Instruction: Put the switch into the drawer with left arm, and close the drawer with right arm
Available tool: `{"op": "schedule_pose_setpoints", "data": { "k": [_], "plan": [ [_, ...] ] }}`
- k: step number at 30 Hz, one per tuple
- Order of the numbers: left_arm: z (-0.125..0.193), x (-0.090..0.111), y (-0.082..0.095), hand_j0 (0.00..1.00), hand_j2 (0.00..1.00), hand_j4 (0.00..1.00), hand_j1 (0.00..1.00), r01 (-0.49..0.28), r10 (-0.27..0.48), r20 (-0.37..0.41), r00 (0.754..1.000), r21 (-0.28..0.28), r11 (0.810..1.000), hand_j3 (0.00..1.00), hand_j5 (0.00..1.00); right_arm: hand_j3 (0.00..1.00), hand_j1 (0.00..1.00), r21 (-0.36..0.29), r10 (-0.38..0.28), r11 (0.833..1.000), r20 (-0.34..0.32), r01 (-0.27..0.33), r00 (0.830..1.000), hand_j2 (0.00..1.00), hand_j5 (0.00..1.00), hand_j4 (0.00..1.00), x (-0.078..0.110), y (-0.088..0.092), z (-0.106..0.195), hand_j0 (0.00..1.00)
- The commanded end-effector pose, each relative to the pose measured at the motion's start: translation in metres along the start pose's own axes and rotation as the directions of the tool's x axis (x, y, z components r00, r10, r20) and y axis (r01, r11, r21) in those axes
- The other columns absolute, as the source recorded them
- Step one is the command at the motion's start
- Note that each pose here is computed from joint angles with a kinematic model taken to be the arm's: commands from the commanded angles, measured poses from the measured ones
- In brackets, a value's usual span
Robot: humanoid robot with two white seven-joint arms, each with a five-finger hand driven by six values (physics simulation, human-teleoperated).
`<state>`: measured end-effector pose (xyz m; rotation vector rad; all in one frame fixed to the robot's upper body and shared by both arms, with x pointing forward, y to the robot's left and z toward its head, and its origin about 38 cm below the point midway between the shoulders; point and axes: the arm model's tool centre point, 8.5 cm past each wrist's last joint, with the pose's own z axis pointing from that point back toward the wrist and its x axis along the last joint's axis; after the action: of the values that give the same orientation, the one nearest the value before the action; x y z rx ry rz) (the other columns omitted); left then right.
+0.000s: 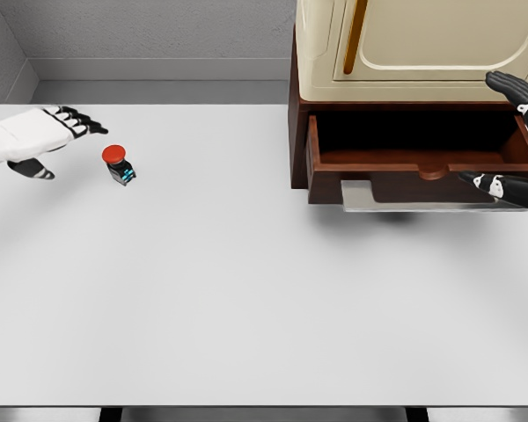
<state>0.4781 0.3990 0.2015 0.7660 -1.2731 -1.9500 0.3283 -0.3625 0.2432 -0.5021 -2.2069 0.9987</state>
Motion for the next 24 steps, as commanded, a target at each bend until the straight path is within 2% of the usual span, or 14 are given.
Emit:
{"op": "schedule_pose_setpoints", "data": {
  "k": [1,4,13,17,24],
  "plan": [
    [-0.001,0.0,-0.001,0.91,0.91,0.91,0.91,0.002,-0.002,0.001,1.0,-0.005,1.0,0.91,0.91,1.0,1.0,-0.003,-0.003,1.0,0.0,0.003,1.0,1.0,1.0,1.0,0.0,-0.001,0.0,1.0],
    [-0.009,0.002,0.004,0.91,0.91,0.91,0.91,-0.001,0.001,0.004,1.0,0.007,1.0,0.91,0.91,1.0,1.0,-0.004,-0.003,1.0,0.001,0.003,1.0,1.0,1.0,1.0,0.0,-0.001,-0.001,1.0],
    [-0.029,0.005,0.008,0.92,0.92,0.92,0.92,0.01,-0.01,0.018,1.0,-0.017,1.0,0.92,0.92,1.0,1.0,-0.003,-0.001,1.0,0.002,0.001,1.0,1.0,1.0,1.0,0.0,-0.001,-0.001,1.0],
    [-0.041,0.013,0.012,0.92,0.92,0.92,0.92,0.007,-0.007,0.04,0.999,-0.008,1.0,0.92,0.92,1.0,1.0,-0.004,-0.002,1.0,0.0,0.002,1.0,1.0,1.0,1.0,0.0,-0.001,0.0,1.0],
    [-0.052,0.019,0.009,0.92,0.92,0.92,0.92,0.002,-0.001,0.054,0.999,-0.02,1.0,0.92,0.92,1.0,1.0,-0.004,-0.002,1.0,0.0,0.002,1.0,1.0,1.0,1.0,0.0,-0.001,0.0,1.0]
  ]
}}
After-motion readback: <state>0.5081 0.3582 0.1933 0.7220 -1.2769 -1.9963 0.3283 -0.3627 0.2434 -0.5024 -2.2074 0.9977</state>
